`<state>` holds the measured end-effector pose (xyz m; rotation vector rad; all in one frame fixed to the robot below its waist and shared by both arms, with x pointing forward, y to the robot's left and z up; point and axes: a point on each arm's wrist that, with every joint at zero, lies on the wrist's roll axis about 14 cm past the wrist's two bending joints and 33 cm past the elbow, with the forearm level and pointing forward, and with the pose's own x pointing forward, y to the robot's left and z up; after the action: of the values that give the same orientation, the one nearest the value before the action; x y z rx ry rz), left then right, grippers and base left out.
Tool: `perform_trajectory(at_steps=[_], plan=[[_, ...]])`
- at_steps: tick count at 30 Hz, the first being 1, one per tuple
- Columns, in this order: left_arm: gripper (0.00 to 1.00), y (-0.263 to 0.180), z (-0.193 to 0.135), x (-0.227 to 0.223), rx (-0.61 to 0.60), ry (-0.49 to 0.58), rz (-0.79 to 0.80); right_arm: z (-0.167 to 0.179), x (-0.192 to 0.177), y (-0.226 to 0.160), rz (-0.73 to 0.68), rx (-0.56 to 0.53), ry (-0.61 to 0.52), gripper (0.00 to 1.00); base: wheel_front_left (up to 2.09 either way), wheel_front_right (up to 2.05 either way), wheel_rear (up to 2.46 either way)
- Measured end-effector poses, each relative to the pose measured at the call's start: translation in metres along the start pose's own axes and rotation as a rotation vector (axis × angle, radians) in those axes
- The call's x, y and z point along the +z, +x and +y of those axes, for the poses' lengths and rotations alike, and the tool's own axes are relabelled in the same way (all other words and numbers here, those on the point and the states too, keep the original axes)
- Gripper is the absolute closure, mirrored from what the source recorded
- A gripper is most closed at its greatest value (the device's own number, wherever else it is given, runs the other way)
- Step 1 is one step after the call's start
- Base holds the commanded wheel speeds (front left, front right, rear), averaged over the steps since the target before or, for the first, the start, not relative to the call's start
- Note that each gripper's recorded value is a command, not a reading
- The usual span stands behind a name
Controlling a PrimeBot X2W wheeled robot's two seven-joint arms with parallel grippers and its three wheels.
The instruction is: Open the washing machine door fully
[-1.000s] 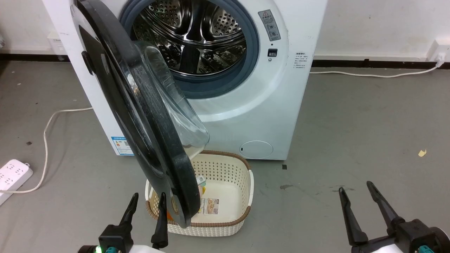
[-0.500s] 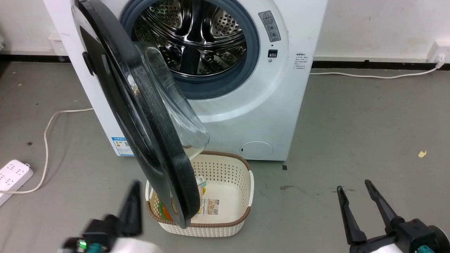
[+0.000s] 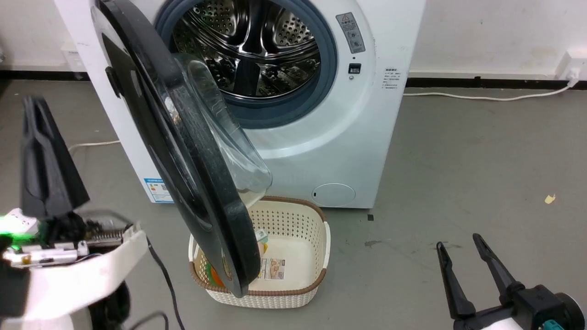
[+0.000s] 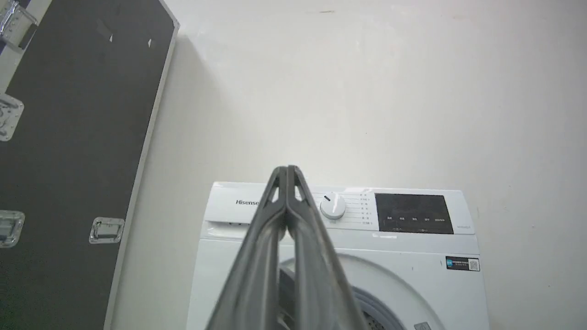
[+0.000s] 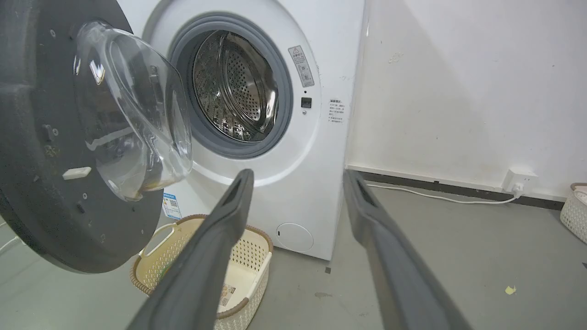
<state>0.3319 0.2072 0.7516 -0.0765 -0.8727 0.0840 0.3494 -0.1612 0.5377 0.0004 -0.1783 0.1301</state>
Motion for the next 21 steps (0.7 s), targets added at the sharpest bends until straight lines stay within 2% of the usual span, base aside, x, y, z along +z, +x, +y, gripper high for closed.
perform_trajectory(at_steps=[1, 2, 7, 14, 21], plan=[[1.0, 0.009, -0.014, 0.021, -0.059, 0.034, -0.08, 0.0, -0.001, 0.0, 0.002, 0.0, 0.001, 0.0, 0.0, 0.0, 0.0], [1.0, 0.011, -0.022, 0.025, -0.088, 0.036, -0.095, 0.0, -0.001, -0.001, 0.003, 0.001, 0.002, 0.0, 0.0, 0.0, 0.0], [1.0, 0.001, -0.075, 0.005, -0.251, -0.054, -0.004, -0.002, -0.003, -0.002, 0.011, -0.008, 0.005, 0.0, 0.0, 0.0, 0.0], [1.0, -0.061, -0.141, -0.068, -0.42, -0.194, 0.365, -0.006, -0.009, 0.001, 0.026, -0.024, 0.024, 0.0, 0.0, 0.0, 0.0], [1.0, -0.119, -0.16, -0.131, -0.468, -0.226, 0.663, -0.008, -0.016, 0.002, 0.047, -0.029, 0.037, 0.0, 0.0, 0.0, 0.0]])
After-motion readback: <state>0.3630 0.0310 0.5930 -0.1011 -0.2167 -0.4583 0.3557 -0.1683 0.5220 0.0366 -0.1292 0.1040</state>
